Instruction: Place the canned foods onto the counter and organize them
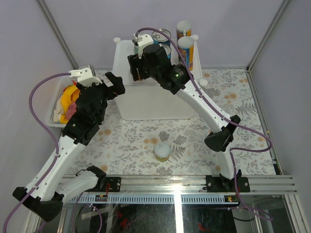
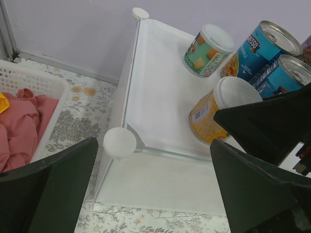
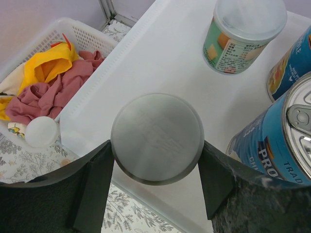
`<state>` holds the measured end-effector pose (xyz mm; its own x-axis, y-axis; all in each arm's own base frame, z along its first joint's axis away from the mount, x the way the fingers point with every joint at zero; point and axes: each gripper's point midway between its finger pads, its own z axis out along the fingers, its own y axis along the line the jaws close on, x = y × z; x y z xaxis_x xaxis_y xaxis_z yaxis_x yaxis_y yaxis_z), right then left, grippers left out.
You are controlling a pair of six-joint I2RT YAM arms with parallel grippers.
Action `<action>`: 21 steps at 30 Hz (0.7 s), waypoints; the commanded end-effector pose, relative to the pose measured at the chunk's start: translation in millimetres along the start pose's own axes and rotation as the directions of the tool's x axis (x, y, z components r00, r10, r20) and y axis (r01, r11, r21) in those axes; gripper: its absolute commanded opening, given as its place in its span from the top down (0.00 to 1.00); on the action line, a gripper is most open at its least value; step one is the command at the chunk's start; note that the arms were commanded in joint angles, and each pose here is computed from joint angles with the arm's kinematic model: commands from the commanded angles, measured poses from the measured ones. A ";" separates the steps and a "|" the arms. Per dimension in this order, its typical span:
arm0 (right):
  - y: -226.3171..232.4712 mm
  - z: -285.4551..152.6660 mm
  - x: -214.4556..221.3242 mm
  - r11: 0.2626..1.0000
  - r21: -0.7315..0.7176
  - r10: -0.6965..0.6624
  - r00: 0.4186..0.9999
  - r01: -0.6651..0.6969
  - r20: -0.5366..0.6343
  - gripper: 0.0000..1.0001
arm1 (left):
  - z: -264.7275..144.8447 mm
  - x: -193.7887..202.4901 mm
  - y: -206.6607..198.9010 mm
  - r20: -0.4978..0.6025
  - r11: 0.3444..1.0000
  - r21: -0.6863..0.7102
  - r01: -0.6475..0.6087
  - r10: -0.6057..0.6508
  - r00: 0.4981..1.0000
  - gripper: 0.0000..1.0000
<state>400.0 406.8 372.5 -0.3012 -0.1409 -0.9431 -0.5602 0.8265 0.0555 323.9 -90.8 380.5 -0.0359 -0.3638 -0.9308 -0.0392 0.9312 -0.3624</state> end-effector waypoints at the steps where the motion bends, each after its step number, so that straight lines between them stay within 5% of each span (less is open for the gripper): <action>1: -8.6 -0.4 -23.5 0.999 0.017 0.030 0.997 -0.031 0.077 0.38 | 0.1 -12.8 -8.2 0.051 0.999 0.035 0.029 -0.030 0.998 0.00; 9: -8.3 1.5 -21.0 1.000 0.010 0.026 0.997 -0.027 0.072 0.21 | -1.1 -12.0 -9.3 0.044 0.999 0.042 0.035 -0.037 0.998 0.00; 21: -5.0 -10.9 -32.8 0.999 -0.015 0.041 0.994 -0.040 0.106 0.20 | -1.4 -10.8 -11.9 0.043 0.998 0.060 0.033 -0.035 0.998 0.00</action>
<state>406.6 402.8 370.5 -0.3072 -0.1300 -0.9427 -0.5467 0.8349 0.0630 323.6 -93.8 380.5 -0.0425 -0.3646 -0.9302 -0.0235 0.9311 -0.3639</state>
